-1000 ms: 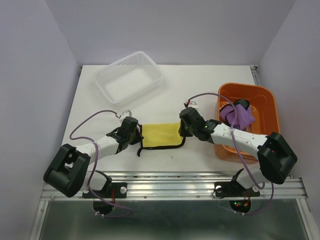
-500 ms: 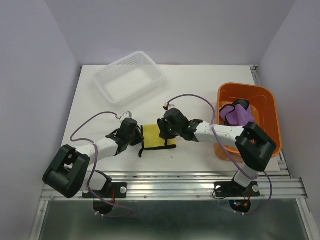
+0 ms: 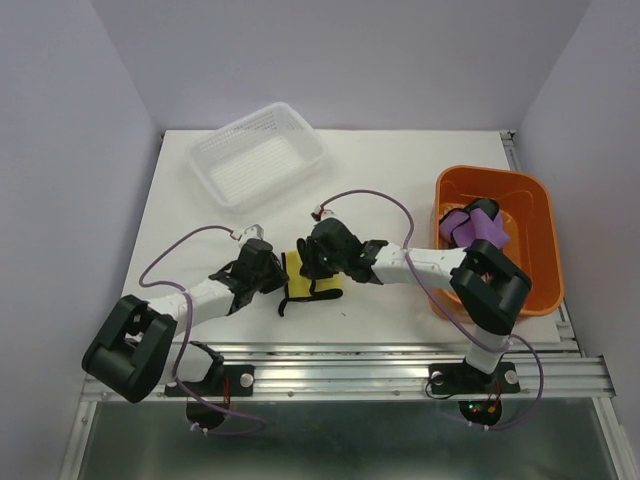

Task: Fold and stack the towels
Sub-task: Fold the towel

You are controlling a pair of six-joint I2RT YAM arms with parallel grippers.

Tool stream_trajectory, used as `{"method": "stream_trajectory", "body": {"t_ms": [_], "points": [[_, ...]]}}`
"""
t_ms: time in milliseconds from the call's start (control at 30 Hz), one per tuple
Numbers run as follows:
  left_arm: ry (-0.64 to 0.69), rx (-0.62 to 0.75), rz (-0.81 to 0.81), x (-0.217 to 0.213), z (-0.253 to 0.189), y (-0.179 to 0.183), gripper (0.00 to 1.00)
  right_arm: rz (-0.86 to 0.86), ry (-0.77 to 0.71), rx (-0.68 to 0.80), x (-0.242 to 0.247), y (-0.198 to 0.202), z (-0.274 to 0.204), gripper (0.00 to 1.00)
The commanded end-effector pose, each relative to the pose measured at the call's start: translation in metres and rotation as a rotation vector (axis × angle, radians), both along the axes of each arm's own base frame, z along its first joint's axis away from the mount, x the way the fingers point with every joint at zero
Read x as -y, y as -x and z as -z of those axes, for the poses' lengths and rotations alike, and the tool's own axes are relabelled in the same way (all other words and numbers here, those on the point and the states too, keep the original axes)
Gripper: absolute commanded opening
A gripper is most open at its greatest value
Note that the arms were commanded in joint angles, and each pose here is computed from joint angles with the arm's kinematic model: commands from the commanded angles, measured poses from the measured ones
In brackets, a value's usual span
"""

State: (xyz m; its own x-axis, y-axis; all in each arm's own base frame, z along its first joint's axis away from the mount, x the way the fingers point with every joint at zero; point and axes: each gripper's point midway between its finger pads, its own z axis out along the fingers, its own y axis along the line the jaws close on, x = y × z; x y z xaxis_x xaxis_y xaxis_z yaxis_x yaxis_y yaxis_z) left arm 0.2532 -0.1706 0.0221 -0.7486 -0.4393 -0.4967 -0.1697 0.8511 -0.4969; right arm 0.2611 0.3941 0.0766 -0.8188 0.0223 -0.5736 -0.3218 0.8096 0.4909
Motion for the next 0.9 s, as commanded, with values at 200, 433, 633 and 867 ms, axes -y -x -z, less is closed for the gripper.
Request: {"method": "stream_trajectory", "body": {"t_ms": [200,433,633,867], "points": [[0.031,0.035,0.007,0.002,-0.008,0.000,0.04,0.002,-0.122,0.030,-0.044,-0.012,-0.027,0.12],[0.031,0.039,0.004,0.001,-0.009,0.000,0.05,0.060,-0.091,-0.001,-0.043,-0.017,-0.011,0.15],[0.029,0.044,-0.006,0.000,-0.012,-0.001,0.08,0.071,-0.074,-0.021,-0.043,-0.018,0.000,0.17],[0.007,0.050,-0.040,-0.008,-0.016,-0.002,0.17,0.061,-0.047,-0.075,-0.037,-0.006,0.013,0.28]]}}
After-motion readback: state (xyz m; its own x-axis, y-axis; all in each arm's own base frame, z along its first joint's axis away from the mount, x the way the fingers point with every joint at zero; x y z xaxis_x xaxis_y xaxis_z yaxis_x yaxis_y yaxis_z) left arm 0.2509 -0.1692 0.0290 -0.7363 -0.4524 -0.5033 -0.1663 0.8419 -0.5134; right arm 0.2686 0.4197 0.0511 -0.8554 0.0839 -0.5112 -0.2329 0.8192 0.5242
